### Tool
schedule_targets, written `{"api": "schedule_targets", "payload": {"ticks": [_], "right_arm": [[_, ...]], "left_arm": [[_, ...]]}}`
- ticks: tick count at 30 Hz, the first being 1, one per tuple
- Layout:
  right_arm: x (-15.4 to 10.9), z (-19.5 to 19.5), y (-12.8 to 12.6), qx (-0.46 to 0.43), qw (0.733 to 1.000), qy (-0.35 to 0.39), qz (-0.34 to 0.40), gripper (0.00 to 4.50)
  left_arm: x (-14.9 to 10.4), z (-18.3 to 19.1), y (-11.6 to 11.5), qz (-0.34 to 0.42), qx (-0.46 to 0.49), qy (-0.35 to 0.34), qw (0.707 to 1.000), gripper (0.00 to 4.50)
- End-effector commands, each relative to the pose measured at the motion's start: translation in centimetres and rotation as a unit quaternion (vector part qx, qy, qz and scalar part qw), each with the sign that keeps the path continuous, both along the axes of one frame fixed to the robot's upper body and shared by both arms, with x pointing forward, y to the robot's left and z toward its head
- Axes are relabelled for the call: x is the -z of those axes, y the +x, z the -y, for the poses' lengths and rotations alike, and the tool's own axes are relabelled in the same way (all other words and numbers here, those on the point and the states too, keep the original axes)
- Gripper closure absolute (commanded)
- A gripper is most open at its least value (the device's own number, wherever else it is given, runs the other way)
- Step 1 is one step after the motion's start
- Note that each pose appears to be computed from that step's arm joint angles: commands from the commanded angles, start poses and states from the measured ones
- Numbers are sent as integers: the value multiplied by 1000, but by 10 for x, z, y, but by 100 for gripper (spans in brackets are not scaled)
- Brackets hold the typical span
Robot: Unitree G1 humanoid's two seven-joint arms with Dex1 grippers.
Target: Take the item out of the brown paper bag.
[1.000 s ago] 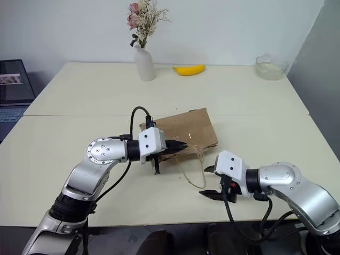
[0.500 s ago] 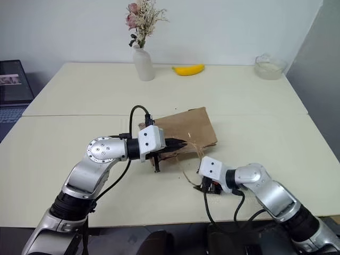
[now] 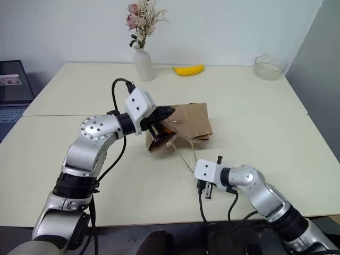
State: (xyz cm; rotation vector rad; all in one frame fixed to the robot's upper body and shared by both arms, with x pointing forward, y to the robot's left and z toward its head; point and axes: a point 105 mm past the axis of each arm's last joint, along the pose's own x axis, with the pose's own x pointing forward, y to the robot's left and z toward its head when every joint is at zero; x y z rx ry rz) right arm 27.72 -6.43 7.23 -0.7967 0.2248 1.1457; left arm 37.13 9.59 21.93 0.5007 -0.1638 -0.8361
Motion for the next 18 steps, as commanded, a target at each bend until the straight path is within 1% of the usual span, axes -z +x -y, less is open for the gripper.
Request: {"api": "schedule_targets", "payload": {"ticks": [1, 7, 10, 12, 15, 18], "right_arm": [[26, 8, -10, 0, 999, -37, -35, 448], [34, 10, -13, -3, 998, -50, -36, 448], [35, 11, -13, -2, 998, -52, -34, 448], [25, 6, -11, -1, 999, -33, -21, 448], [6, -4, -8, 4, 1000, 20, -16, 448], [-17, -11, -8, 15, 997, 76, -20, 389]], "left_arm": [[-45, -21, 10, 52, -56, -58, 995, 450], [-67, -34, 22, 62, -94, -108, 988, 450], [-72, -34, 21, 63, -90, -126, 986, 450], [-64, -25, 12, 48, -57, -123, 990, 450], [-51, -10, -5, 19, -5, -112, 993, 450], [-37, 6, -28, -14, 52, -115, 992, 450]]}}
